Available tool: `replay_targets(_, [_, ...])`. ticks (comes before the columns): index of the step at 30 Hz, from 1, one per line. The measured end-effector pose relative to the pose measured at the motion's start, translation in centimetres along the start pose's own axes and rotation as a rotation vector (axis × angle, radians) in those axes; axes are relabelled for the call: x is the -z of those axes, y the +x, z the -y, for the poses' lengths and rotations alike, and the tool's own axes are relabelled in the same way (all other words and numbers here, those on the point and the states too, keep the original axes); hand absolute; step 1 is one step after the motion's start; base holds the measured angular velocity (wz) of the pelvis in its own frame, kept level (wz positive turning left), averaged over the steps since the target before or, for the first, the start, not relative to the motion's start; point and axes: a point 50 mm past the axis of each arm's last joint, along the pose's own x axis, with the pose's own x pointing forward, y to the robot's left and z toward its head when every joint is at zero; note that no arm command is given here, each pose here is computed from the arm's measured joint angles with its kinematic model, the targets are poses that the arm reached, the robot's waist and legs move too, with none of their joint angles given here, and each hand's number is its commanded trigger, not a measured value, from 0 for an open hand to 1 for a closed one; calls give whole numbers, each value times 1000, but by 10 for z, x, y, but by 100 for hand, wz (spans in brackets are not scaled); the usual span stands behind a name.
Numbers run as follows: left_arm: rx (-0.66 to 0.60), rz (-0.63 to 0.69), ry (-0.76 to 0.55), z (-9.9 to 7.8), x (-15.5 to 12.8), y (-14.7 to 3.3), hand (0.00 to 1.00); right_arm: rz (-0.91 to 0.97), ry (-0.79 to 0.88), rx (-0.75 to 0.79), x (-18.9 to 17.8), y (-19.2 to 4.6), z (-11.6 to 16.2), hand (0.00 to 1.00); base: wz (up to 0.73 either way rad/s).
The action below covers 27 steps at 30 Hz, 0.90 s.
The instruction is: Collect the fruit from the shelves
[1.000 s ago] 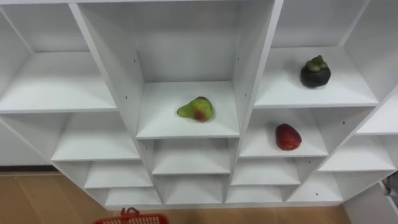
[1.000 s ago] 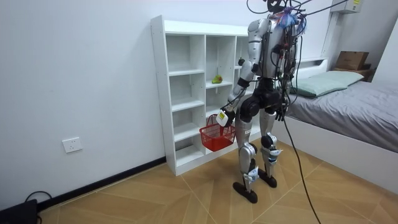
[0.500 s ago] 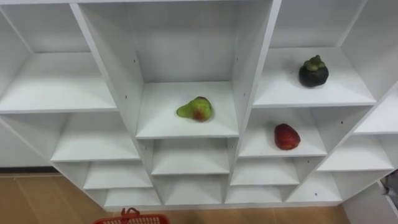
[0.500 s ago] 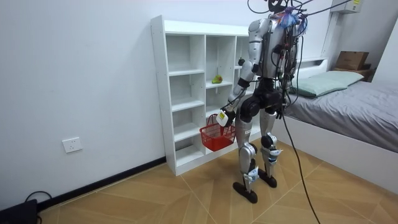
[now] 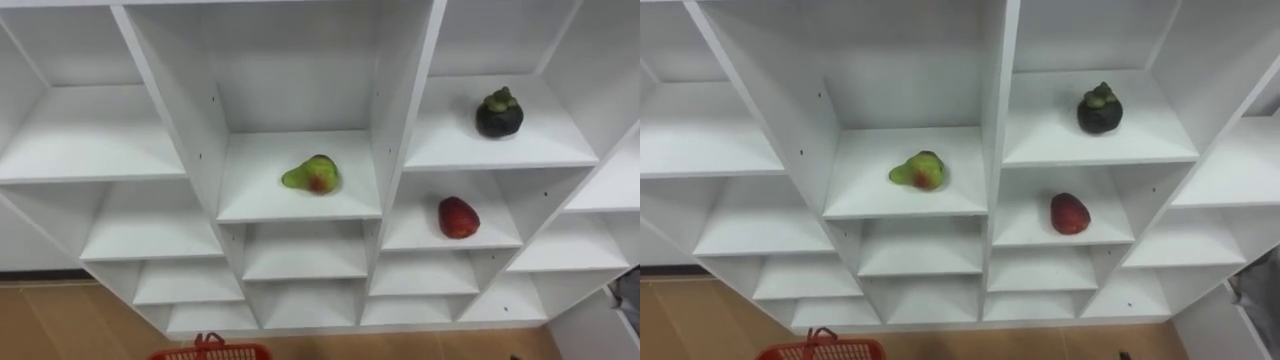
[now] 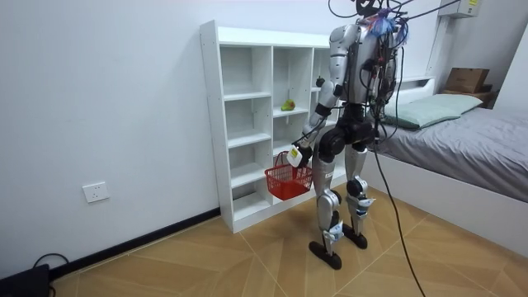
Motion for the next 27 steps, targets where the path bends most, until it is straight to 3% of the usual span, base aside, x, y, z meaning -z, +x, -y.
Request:
replay_targets(16, [3,70,12,0,-15,1,100,476,-24,57,-93,-20,-2,0,-1])
replay_targets(21, [5,71,-23,0,-11,-2,100,687,27,113,-129,-46,3,0,-8])
replay_targets(27, [5,69,-33,1,-3,-5,100,727,31,149,-134,-52,5,0,-1])
